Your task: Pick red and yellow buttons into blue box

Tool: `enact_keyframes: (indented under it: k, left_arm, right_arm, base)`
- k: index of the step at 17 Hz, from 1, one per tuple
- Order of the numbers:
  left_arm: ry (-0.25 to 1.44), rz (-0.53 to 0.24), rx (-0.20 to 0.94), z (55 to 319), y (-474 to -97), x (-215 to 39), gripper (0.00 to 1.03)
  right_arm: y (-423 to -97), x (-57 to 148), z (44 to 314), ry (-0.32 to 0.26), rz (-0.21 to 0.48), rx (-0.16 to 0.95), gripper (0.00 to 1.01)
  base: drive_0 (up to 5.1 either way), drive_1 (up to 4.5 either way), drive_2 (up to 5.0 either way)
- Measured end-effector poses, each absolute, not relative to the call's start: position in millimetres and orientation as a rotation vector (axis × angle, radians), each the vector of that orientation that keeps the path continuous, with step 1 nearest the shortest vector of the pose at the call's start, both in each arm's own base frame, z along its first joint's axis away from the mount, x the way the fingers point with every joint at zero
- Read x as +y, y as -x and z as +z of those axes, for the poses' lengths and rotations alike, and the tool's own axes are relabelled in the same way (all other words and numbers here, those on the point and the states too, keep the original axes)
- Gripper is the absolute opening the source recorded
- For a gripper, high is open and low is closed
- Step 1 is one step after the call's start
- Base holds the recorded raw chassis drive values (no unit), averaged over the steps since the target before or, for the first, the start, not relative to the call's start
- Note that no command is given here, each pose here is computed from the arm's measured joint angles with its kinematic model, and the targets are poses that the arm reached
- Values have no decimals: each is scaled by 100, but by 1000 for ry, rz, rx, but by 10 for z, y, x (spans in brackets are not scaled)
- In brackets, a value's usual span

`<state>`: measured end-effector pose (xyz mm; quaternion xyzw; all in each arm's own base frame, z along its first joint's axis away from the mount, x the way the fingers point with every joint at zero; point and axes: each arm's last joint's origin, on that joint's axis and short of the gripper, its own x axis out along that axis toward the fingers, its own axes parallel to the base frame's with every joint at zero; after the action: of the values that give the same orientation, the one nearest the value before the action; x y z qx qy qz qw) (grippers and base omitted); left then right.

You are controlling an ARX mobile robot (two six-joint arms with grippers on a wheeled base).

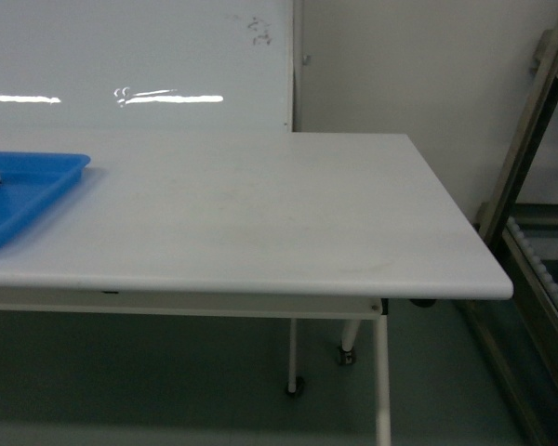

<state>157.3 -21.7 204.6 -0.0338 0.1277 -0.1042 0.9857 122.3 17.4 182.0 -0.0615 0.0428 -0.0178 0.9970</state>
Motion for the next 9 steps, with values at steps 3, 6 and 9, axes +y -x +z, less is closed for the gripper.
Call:
enact_keyframes:
  k: [3, 6, 9]
  left_arm:
    - [68, -210, 256, 2047, -1572, -217, 25]
    - [68, -209, 257, 2046, -1573, -216, 25]
    - [68, -210, 252, 2053, -1572, -216, 25]
  right_arm:
    - [-1222, 174, 1821, 123, -36, 85, 30]
    - [-1222, 174, 1821, 123, -36, 85, 30]
    - [-1222, 174, 1823, 123, -36, 83, 30]
  base:
    - [498, -245, -245]
    - [489, -255, -255]
    - [493, -275, -212]
